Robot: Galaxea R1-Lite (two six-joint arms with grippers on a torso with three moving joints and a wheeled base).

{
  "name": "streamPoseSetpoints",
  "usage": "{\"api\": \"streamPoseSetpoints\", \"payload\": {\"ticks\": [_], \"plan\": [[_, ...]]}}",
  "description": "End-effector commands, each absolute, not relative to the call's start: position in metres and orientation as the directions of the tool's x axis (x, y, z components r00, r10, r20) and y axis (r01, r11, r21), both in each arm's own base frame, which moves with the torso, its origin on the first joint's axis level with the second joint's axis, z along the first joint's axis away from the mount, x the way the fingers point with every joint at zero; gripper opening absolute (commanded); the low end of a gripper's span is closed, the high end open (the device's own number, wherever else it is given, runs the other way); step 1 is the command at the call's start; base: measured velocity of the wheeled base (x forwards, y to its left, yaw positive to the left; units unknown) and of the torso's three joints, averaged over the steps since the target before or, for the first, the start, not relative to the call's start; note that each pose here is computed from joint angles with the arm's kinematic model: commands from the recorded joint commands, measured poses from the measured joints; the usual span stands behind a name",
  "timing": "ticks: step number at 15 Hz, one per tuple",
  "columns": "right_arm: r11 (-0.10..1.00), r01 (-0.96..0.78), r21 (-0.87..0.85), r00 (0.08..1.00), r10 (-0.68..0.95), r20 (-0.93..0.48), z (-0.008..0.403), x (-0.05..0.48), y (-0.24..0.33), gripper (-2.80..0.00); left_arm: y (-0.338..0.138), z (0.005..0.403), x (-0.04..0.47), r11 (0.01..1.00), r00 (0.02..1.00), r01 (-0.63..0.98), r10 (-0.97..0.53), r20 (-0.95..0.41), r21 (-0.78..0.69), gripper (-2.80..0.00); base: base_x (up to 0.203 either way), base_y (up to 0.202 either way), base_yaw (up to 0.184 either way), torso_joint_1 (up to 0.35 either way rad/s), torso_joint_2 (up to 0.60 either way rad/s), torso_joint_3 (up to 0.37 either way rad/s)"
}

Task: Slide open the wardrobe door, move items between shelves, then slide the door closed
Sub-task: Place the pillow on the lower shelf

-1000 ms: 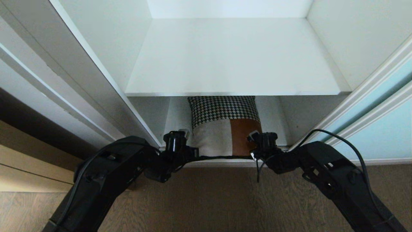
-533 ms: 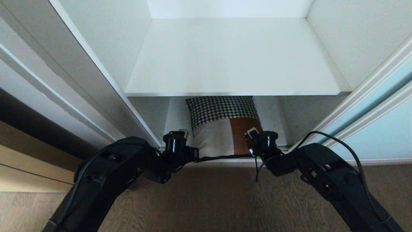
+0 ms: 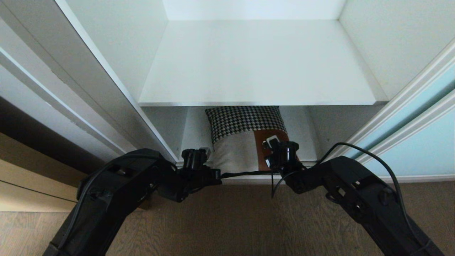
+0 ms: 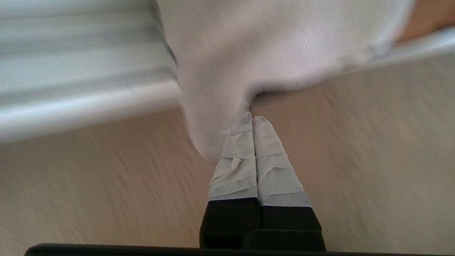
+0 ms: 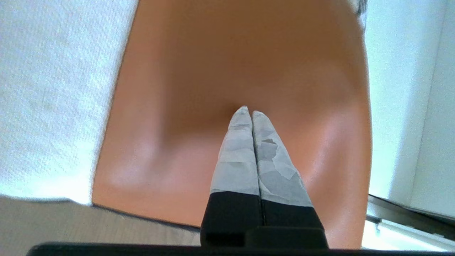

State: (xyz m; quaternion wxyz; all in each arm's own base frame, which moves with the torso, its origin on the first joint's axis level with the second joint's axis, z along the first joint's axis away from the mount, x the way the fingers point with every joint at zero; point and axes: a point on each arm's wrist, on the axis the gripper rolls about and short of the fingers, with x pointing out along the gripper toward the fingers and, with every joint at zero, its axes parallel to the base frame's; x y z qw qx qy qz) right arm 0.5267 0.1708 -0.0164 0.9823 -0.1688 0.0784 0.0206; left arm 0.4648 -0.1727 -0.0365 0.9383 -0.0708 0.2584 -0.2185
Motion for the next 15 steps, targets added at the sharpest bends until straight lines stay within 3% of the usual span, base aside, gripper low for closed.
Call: {"api": "streamPoseSetpoints", "payload": {"ticks": [1,9,15], "plan": [[0.956,-0.018,-0.292,0.995,-0.010,-0.095,0.001,0.528,0.166,-2.80,-0.173,-0.025,0.462,0.874,0.729,0.397,-0.486,-0.483,-0.280,-2.80,0.000,0.000,0.000,0.000,0.00,0.000],[0.999,0.041,-0.022,0.999,-0.042,-0.034,0.089,0.502,0.141,-2.80,-0.192,-0.045,0.476,0.876,0.694,0.403,-0.481,-0.535,-0.265,-2.80,0.000,0.000,0.000,0.000,0.00,0.000],[0.955,-0.067,0.291,0.980,0.117,-0.159,0.127,0.475,0.134,-2.80,-0.199,-0.050,0.497,0.910,0.686,0.350,-0.410,-0.602,-0.221,-2.80,0.000,0.000,0.000,0.000,0.00,0.000]]}}
